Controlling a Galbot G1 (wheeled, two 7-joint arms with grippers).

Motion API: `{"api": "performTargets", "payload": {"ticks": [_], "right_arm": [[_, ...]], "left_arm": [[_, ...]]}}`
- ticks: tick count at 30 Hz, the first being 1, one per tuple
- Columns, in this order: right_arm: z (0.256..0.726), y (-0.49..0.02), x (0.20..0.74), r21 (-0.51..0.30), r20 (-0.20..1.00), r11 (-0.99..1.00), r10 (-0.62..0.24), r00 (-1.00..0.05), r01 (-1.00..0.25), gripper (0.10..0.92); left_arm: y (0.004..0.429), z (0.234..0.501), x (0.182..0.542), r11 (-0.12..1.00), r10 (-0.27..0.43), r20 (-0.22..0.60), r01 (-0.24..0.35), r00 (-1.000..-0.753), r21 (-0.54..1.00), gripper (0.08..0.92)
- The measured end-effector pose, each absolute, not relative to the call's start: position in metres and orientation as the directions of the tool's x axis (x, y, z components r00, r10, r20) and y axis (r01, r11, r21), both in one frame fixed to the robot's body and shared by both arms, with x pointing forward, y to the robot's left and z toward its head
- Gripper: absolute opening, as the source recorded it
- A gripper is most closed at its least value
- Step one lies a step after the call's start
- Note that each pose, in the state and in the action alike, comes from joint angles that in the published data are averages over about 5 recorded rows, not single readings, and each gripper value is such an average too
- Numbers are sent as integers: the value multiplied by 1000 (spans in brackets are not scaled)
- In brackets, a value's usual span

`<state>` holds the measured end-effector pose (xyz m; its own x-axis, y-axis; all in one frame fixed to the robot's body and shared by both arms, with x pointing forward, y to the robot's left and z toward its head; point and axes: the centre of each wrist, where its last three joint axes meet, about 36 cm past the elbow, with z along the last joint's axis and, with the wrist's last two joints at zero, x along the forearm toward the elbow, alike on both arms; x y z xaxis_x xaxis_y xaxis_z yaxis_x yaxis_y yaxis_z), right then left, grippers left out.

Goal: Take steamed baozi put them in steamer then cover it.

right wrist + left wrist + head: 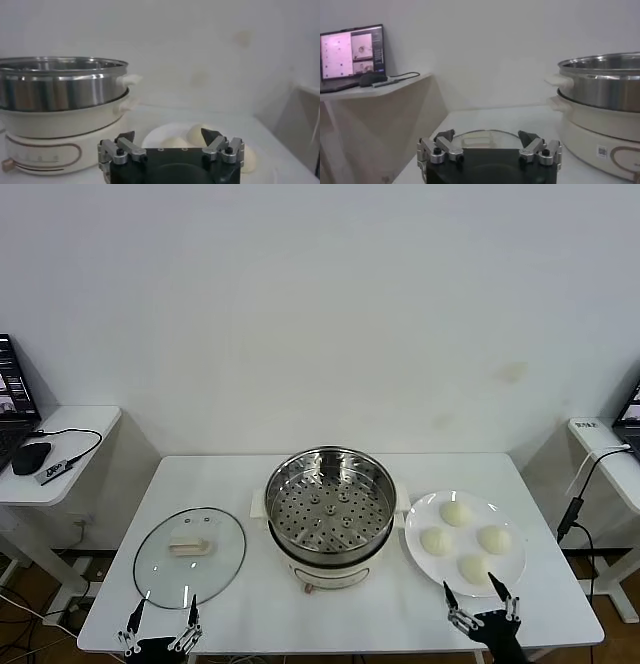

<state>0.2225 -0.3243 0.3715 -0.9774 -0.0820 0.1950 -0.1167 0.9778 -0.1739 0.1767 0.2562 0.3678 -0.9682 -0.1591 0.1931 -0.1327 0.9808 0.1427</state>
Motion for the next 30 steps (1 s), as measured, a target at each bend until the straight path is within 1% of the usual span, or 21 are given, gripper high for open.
{"api": "performTargets", "payload": {"ticks": [2, 7, 12, 15, 17, 20, 23, 26, 30], "right_arm": [[373, -328, 226, -209, 195, 971, -79, -978, -119, 823], [383, -354, 250, -405, 193, 904, -63, -979, -138, 823], [400, -384, 283, -596, 214, 780, -74, -974, -191, 823], [413, -402, 307, -687, 244, 687, -91, -965, -238, 823], [424, -414, 325, -733, 272, 621, -106, -956, -278, 823], [442, -431, 353, -781, 326, 521, -131, -936, -345, 823], [461, -443, 383, -801, 390, 429, -154, -908, -417, 823], [478, -450, 415, -797, 458, 351, -179, -871, -491, 823], [497, -449, 459, -759, 551, 269, -217, -805, -592, 823]], "left_arm": [[258, 369, 178, 980, -157, 193, -128, -969, 152, 823], [264, 373, 184, 974, -143, 189, -104, -972, 200, 823], [268, 378, 191, 966, -128, 169, -84, -977, 244, 823], [270, 381, 195, 961, -122, 157, -77, -980, 265, 823], [272, 383, 198, 958, -120, 151, -74, -981, 277, 823], [273, 385, 201, 954, -116, 142, -71, -983, 292, 823], [274, 387, 203, 951, -116, 135, -71, -984, 301, 823], [274, 388, 205, 949, -119, 128, -74, -985, 307, 823], [275, 390, 206, 946, -123, 120, -79, -985, 315, 823]]}}
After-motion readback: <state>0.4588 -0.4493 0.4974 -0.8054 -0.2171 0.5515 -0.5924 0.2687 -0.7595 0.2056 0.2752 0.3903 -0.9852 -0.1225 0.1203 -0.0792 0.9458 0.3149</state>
